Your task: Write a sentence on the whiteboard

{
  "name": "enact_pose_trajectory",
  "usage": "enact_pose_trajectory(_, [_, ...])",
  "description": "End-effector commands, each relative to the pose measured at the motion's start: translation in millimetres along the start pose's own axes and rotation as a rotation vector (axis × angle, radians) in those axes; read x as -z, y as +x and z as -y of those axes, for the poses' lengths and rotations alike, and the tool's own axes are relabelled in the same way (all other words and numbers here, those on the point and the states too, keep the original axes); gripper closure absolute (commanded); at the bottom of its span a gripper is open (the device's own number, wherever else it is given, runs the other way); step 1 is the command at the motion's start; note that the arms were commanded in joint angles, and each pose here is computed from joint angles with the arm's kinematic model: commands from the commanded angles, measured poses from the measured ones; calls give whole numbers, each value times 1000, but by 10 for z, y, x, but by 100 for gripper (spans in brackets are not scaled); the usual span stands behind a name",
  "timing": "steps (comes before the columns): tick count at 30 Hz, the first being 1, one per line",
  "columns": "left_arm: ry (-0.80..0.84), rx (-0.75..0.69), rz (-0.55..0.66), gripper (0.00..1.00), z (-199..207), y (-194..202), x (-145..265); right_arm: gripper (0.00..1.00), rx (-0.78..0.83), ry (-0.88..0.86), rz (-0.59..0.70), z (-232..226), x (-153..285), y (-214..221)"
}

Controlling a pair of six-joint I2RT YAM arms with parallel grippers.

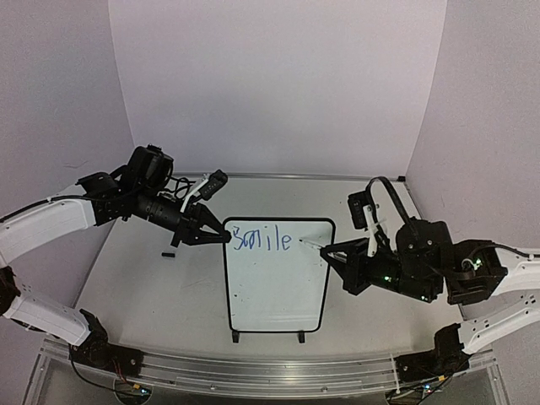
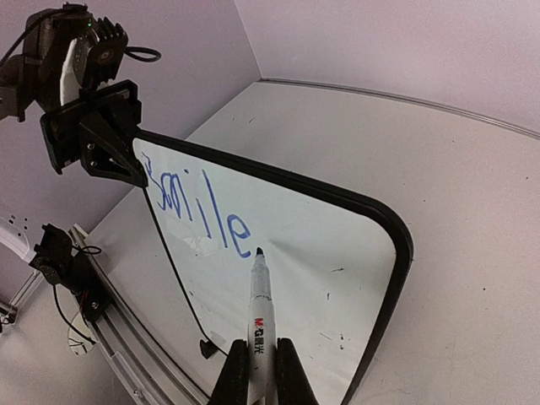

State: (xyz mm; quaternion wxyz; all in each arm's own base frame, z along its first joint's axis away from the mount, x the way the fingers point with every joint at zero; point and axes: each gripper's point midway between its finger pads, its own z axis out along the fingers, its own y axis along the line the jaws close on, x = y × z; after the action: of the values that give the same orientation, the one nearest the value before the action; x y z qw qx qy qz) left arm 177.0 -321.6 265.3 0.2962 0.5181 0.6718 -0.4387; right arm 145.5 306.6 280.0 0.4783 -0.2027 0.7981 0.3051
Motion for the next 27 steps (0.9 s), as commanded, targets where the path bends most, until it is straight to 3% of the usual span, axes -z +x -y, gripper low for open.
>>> enact_pose_trajectory(1, [-31,33,-82,100,-92,202,-80,100,14,28,-12,45,-32,31])
enact_pose_trajectory(27, [-30,34,-83,100,-91,206,-80,100,33,83,-74,95,-108,154])
